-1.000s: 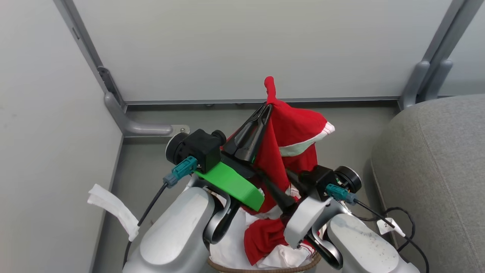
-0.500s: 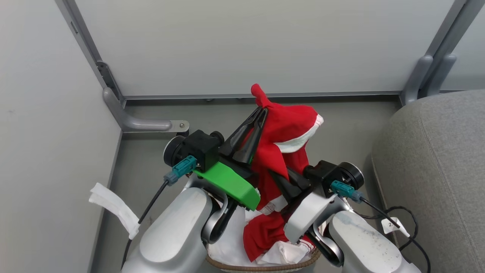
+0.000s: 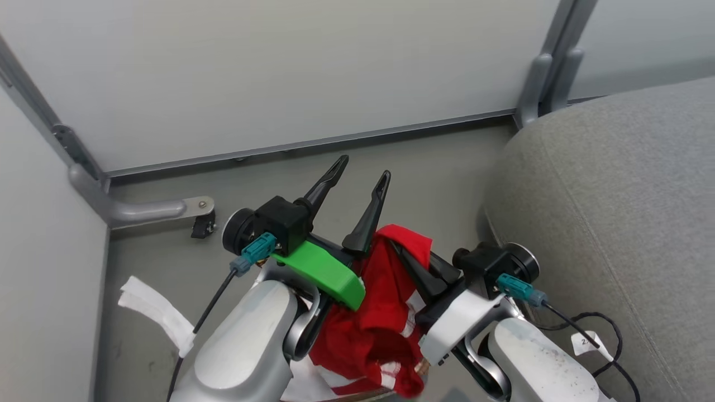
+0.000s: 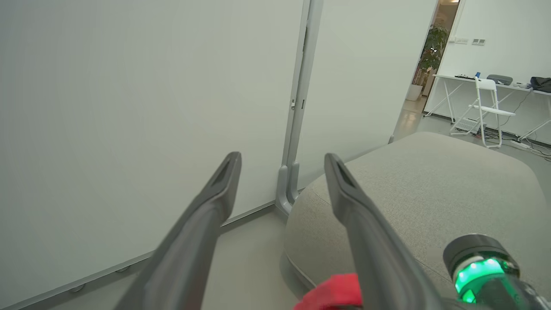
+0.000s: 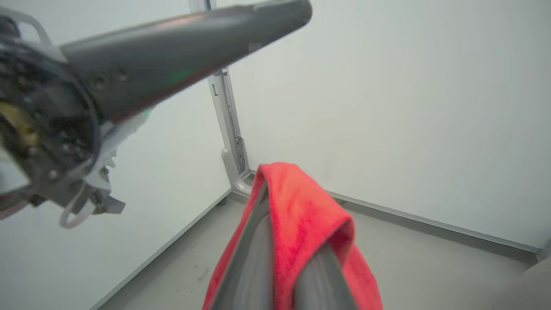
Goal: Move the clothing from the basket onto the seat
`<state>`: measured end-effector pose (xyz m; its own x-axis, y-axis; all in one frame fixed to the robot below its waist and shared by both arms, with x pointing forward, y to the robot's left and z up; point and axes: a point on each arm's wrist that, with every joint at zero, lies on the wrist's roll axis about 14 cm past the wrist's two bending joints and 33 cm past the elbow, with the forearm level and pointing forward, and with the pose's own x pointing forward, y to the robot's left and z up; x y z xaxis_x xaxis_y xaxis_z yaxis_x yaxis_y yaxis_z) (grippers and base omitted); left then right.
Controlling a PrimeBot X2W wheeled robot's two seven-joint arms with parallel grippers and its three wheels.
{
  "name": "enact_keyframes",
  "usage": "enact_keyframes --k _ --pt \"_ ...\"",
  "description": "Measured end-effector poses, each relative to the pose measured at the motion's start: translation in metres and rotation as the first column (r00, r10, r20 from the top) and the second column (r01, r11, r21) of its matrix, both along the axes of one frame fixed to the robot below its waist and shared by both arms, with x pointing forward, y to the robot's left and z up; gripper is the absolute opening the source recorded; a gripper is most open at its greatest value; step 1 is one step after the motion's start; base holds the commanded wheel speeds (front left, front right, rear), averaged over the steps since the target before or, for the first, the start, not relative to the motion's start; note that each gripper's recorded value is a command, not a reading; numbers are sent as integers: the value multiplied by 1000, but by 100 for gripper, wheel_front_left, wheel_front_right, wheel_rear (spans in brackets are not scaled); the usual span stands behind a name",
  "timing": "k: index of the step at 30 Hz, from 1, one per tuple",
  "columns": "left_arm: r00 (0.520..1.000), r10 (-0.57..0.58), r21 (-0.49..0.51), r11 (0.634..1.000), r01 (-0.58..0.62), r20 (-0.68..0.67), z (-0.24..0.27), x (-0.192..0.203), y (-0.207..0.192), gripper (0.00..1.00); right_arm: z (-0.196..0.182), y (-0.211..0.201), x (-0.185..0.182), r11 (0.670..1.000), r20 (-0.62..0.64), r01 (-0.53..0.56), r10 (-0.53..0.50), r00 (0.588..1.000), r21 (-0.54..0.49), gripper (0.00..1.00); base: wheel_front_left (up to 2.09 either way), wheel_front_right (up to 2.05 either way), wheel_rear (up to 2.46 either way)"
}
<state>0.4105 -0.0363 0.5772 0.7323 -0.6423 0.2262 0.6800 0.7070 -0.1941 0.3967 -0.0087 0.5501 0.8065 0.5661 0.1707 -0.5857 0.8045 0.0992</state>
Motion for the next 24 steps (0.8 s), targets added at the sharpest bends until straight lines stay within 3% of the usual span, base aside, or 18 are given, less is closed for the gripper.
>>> enact_keyframes --k 6,13,20,24 --pt "995 -101 14 995 102 -14 -11 -5 -35 100 2 -44 -4 992 5 124 -124 992 9 0 0 0 0" --pt "969 -244 11 969 245 -41 -24 -23 -83 100 -4 -103 -18 955 -20 295 -294 956 22 0 0 0 0" --pt "926 -374 0 927 374 -59 -32 -46 -124 100 -1 -148 -36 905 -13 426 -425 905 21 0 0 0 0" --pt "885 -461 1 887 462 -58 -33 -66 -149 100 7 -187 -47 849 9 528 -528 849 22 0 0 0 0"
